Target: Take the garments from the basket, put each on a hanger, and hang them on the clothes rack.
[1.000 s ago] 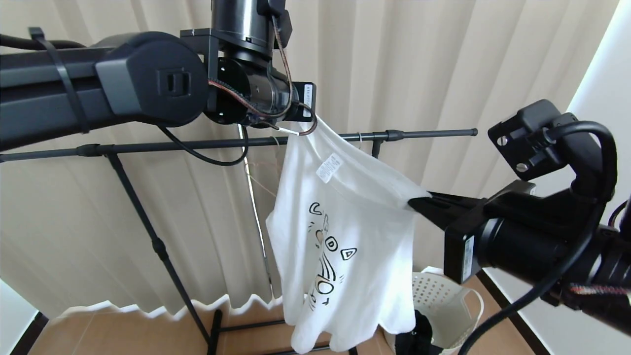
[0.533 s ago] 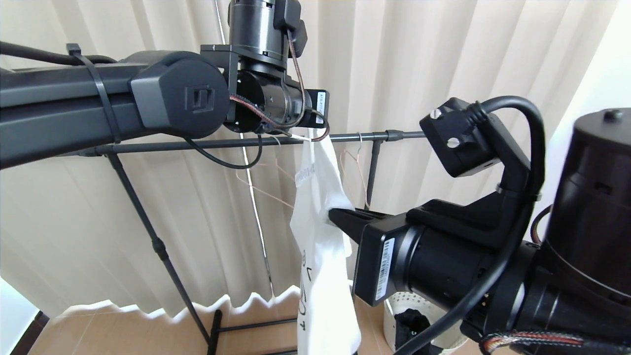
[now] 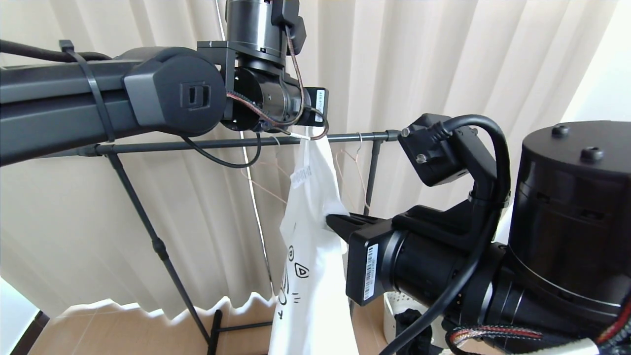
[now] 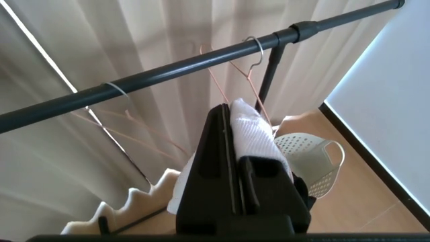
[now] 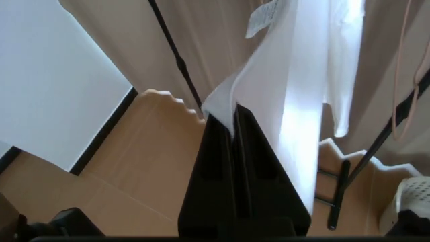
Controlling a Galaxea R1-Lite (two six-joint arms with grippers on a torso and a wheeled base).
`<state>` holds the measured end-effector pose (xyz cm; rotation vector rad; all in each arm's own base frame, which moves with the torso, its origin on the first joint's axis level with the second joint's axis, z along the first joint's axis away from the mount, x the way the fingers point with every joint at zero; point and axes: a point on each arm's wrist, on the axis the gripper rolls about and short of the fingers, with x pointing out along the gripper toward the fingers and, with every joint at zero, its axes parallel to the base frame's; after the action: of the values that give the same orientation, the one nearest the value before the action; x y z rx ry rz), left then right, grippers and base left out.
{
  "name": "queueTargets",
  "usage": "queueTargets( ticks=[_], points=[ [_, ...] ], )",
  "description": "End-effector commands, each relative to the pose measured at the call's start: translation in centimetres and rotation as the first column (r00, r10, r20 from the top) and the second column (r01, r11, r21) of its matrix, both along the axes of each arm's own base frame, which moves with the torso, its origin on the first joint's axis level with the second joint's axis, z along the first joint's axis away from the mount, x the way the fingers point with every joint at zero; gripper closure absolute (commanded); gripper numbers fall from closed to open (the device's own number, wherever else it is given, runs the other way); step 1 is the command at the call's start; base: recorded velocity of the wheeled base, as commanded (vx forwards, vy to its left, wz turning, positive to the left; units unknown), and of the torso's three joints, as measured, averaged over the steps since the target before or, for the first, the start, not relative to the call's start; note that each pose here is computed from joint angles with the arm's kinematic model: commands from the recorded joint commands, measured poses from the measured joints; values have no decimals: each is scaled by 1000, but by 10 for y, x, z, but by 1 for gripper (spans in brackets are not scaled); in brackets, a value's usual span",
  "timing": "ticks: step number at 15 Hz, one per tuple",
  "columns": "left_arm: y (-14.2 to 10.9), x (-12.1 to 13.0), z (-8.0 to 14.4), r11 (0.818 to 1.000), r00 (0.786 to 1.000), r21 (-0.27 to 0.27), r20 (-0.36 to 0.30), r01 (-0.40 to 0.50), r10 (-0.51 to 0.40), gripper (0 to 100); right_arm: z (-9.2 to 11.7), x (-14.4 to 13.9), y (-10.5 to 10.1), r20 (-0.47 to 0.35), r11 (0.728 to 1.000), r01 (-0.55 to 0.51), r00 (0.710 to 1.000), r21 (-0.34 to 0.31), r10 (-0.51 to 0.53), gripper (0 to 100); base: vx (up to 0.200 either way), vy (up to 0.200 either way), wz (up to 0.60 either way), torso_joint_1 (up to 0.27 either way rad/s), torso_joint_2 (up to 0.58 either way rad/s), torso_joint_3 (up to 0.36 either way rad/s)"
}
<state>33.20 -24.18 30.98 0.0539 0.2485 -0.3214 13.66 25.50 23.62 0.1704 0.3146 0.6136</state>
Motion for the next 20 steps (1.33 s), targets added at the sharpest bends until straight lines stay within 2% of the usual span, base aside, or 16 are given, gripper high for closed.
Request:
queueTargets(
  ticks=[1,2,4,8,11,12,14,16,18,20],
  points=[
    [5,-3,6,1000,1000,-7,11,-8,8,100,-8,12,-14,44,994,41,998,-99,-37,100,0,0,0,0,0,0],
    [10,-9,15,1000,1000,-14,21,-13,13,100,-10,22,-30,83,982,82,994,-170,-69,100,0,0,0,0,0,0],
    [22,-24,30,1000,1000,-9,20,-18,18,100,-15,35,-47,128,956,136,986,-260,-105,100,0,0,0,0,0,0],
    [50,-63,45,995,995,90,-94,-37,46,100,-15,86,-65,144,912,313,948,-267,-284,100,0,0,0,0,0,0],
    [58,-75,34,981,983,177,-152,-75,103,100,-16,109,-61,163,909,364,928,-203,-336,100,0,0,0,0,0,0],
    [59,-83,24,974,978,215,-178,-72,112,100,-21,121,-52,167,908,386,918,-162,-360,100,0,0,0,0,0,0],
    [57,-105,2,960,966,280,-246,-4,76,100,-24,144,-35,152,885,456,885,-96,-440,100,0,0,0,0,0,0],
    [51,-124,-15,946,956,317,-293,63,35,100,-27,159,-24,141,858,511,855,-56,-500,100,0,0,0,0,0,0],
    [45,-139,-31,932,940,338,-342,132,-9,100,-27,167,-17,125,853,521,848,-15,-515,100,0,0,0,0,0,0],
    [38,-145,-41,936,919,309,-393,168,-35,100,-26,169,-14,109,851,525,846,12,-523,100,0,0,0,0,0,0]
  ],
)
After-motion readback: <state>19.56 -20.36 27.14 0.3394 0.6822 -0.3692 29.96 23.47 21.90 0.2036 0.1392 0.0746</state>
